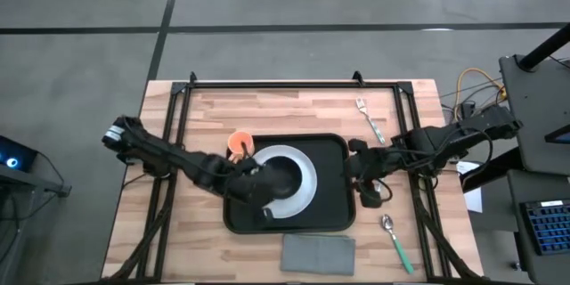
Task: Set up tray
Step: Put the gray table napkin on the serving tray
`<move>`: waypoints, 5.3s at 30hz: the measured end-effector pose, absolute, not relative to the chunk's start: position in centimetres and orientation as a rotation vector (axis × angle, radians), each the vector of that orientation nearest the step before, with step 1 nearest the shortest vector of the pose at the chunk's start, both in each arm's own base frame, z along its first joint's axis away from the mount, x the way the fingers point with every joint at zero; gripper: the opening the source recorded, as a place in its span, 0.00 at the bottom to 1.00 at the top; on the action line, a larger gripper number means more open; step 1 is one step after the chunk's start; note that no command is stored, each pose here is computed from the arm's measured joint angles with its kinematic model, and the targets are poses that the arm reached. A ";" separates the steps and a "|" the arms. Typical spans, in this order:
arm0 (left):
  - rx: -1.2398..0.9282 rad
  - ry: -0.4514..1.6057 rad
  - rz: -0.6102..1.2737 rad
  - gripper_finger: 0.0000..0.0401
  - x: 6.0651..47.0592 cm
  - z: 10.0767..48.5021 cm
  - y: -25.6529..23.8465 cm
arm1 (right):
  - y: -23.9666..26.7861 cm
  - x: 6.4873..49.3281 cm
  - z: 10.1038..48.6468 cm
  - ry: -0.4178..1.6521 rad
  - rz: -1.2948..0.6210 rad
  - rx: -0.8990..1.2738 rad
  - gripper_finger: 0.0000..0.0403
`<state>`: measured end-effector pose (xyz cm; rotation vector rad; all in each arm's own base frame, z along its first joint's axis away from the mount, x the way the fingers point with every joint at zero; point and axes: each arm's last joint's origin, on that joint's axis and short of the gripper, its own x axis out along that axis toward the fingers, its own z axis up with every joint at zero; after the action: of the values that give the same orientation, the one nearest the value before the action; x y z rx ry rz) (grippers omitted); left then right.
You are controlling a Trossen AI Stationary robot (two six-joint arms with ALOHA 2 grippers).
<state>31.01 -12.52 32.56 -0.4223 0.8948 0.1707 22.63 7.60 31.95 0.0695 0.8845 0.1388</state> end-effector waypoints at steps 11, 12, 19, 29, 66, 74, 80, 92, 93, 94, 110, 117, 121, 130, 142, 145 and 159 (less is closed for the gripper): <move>-1.072 0.946 0.229 0.08 30.5 27.1 -15.5 | 8.3 22.4 32.7 0.833 0.168 0.040 0.36; -1.118 0.926 0.210 0.08 30.7 26.7 -15.7 | 8.3 22.4 32.7 0.836 0.169 0.039 0.36; -1.345 0.791 0.146 0.08 30.7 23.5 -17.1 | 8.2 22.2 32.5 0.861 0.170 0.025 0.36; -1.442 0.590 0.445 0.08 29.2 21.3 -20.0 | 7.9 21.2 31.9 0.968 0.190 -0.077 0.36; -1.464 0.793 0.833 0.31 37.1 20.1 -31.8 | 3.8 11.8 37.1 0.689 0.150 -0.215 0.36; -1.467 0.802 0.890 0.31 36.8 18.2 -31.4 | 3.7 11.6 37.1 0.694 0.156 -0.233 0.36; -1.428 0.807 0.929 0.31 36.5 16.9 -30.8 | 3.7 11.5 37.1 0.691 0.156 -0.231 0.36; -1.495 0.764 0.851 0.31 36.8 15.1 -30.8 | 3.7 11.5 37.1 0.690 0.150 -0.211 0.36; -1.500 0.761 0.847 0.31 36.9 14.9 -30.8 | 3.7 11.6 37.1 0.691 0.150 -0.209 0.36; -1.505 0.756 0.843 0.31 36.9 14.8 -30.8 | 3.7 11.6 37.1 0.691 0.150 -0.209 0.36; -1.445 0.767 0.768 0.06 37.8 14.5 -30.2 | 3.7 11.5 37.1 0.690 0.149 -0.209 0.36; -1.399 0.770 0.725 0.00 38.0 14.6 -30.3 | 3.7 11.5 37.1 0.690 0.147 -0.205 0.33; -1.355 0.762 0.677 0.00 38.6 15.9 -30.3 | 3.6 11.3 37.2 0.685 0.149 -0.208 0.31; -1.202 0.798 0.628 0.00 39.9 24.0 -28.2 | 3.7 11.3 37.2 0.688 0.169 -0.206 0.28; -1.061 0.898 0.533 0.00 39.0 32.9 -22.6 | 3.8 11.2 37.0 0.703 0.242 -0.235 0.28; -1.018 0.917 0.467 0.00 38.3 34.8 -21.3 | 3.8 11.3 37.1 0.699 0.209 -0.222 0.28; -0.679 0.989 0.248 0.00 34.4 40.3 -16.5 | 5.8 17.0 37.8 0.504 0.188 -0.212 0.39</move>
<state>34.44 -16.52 40.33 -0.6792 0.9888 0.2481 16.95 5.82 37.83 -0.2118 0.5037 0.1883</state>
